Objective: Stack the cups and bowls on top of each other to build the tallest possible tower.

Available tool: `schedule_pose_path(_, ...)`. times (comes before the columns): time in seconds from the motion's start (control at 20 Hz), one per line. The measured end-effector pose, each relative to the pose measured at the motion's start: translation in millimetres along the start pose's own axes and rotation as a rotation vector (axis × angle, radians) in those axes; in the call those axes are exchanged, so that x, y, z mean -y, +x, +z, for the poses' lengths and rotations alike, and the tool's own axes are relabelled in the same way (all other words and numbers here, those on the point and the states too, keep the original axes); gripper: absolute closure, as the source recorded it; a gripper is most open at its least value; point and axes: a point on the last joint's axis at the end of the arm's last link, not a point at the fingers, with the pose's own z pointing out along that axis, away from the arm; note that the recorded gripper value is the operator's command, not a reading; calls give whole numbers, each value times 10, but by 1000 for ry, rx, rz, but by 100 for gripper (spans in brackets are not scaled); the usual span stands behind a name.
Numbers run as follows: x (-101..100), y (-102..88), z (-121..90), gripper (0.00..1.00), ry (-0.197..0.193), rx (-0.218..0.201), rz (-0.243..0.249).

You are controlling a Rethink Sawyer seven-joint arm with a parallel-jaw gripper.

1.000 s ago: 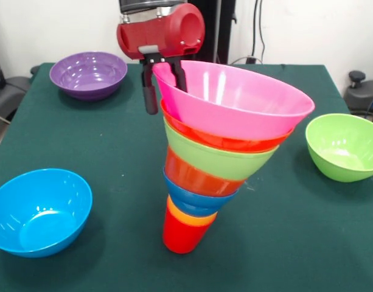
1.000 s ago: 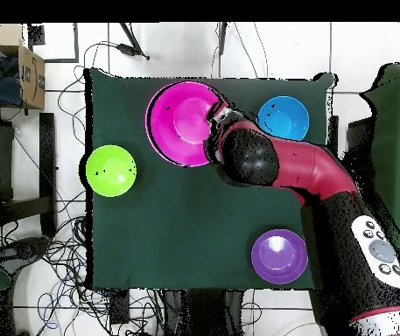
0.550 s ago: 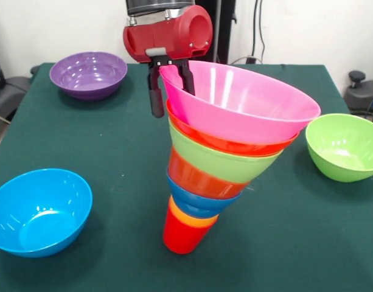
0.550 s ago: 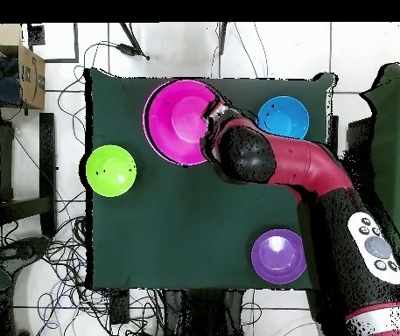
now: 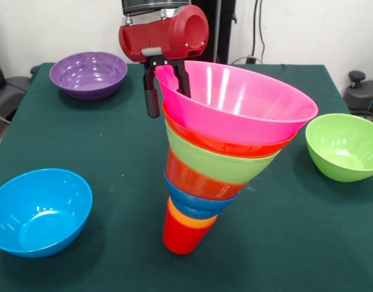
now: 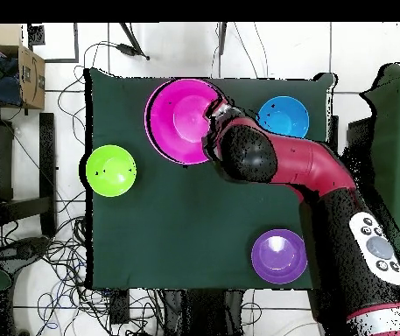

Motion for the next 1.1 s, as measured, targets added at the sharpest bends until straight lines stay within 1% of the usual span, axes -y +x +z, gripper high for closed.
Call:
schedule_pose_path(0.4, 14, -88, -2, 0, -2, 14, 4)
schedule_pose_path(0.65, 65, -141, -13, 0, 0, 20, 10)
schedule_pose_path(1.1, 130, -176, -20, 0, 7, 26, 9)
